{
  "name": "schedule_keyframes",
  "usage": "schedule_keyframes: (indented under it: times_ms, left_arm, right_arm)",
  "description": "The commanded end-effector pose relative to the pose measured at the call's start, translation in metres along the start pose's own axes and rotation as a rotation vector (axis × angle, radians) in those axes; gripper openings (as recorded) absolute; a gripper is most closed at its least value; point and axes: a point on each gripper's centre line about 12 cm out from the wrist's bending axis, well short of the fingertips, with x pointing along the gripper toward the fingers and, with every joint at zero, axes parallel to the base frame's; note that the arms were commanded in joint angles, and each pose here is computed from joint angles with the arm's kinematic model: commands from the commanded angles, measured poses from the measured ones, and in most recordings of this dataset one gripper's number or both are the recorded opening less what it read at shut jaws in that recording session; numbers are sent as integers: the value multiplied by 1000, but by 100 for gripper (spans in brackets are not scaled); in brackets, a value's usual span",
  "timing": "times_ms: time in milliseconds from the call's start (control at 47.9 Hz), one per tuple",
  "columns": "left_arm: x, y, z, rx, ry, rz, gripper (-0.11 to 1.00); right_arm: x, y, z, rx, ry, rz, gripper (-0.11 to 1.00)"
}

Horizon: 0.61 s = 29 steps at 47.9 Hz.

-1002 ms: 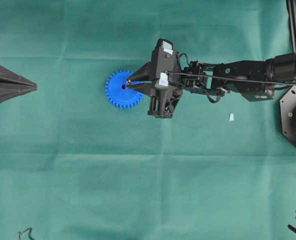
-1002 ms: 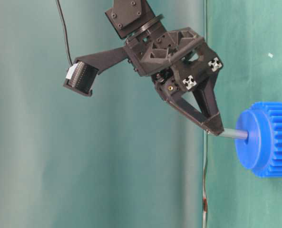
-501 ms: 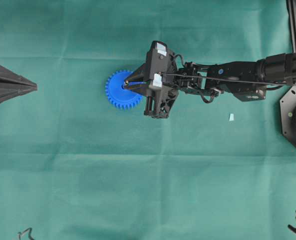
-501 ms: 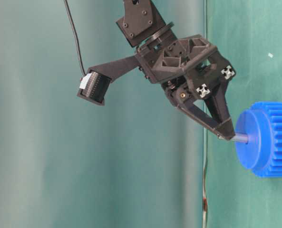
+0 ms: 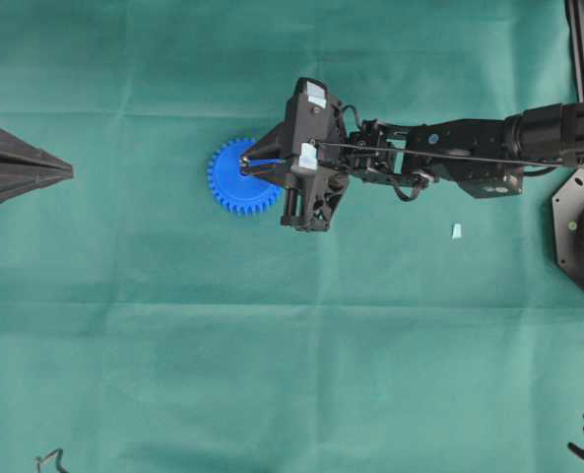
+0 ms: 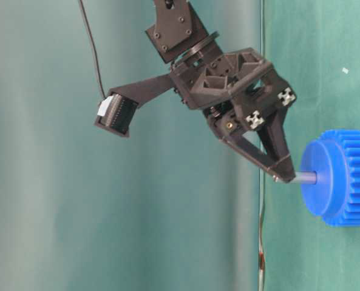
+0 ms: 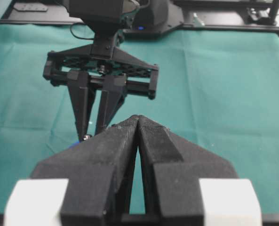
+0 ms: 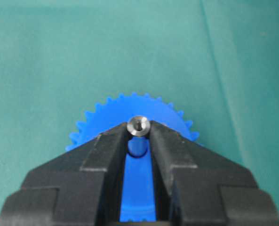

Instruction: Insert the shaft into the center hole of the gear.

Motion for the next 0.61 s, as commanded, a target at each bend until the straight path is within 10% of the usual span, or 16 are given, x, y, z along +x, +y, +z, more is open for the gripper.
schedule_keyframes:
  times_ms: [0, 584]
  left_arm:
    - [2, 0, 10, 3, -26, -2, 0]
    - [2, 0, 10, 2, -26, -2, 0]
  right_arm:
    - [-6, 2, 23, -2, -53, 6, 17]
    - [-2, 1, 13, -5, 0, 4, 17]
